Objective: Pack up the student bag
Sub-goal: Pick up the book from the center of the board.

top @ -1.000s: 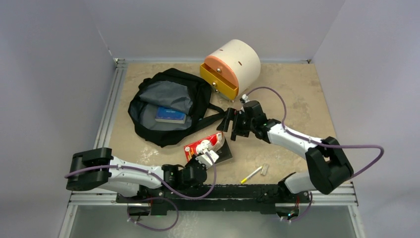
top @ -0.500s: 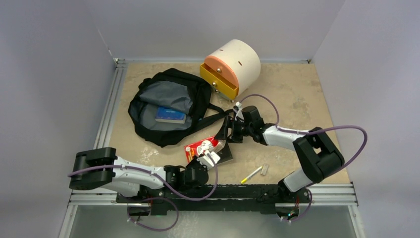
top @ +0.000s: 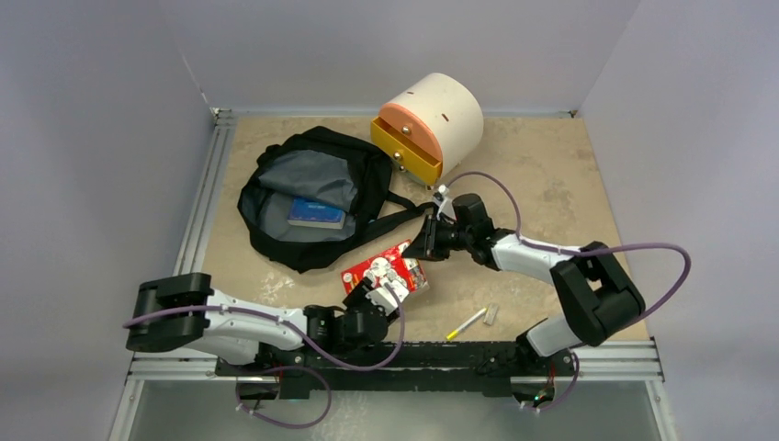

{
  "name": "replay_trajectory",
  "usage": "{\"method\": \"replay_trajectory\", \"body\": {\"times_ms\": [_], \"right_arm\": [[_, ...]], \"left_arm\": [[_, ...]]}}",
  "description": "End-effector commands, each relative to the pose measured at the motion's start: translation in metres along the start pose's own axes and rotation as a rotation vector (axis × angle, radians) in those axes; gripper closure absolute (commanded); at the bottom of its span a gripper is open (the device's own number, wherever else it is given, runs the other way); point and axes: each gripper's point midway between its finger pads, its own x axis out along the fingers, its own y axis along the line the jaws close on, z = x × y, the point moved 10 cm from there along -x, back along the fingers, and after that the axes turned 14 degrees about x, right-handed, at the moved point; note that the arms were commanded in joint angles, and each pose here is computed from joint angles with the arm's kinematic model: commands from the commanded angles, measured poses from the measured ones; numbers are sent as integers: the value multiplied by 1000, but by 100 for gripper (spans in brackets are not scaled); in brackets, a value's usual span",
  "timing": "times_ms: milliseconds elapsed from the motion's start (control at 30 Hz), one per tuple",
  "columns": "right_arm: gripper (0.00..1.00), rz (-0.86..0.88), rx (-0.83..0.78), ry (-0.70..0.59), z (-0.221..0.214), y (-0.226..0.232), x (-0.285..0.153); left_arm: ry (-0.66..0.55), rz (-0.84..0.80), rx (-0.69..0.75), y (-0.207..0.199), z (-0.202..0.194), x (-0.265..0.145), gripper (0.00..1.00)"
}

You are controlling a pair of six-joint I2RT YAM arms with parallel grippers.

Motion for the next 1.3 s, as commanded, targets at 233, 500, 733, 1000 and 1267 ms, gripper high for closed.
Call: {"method": "replay_trajectory", "body": {"times_ms": [233,500,733,1000,1267], "right_arm": [[100,53,-436,-295,21,47,-41],[100,326,-917,-431,2,97,-105],[100,386,-1184,-412,-6,129,-141],[100,445,-1279,-263,-14,154,-160],[100,494,-1313,-160,-25,160,-173]], "left_arm": [[-294,-240,-148,41,69,-65,38],[-456,-185,-51,84,110,-97,42],[-541,-218,45,136,155,-112,43],[-495,-377,158,155,170,-94,42],[-540,-475,153,155,175,-87,41]]}}
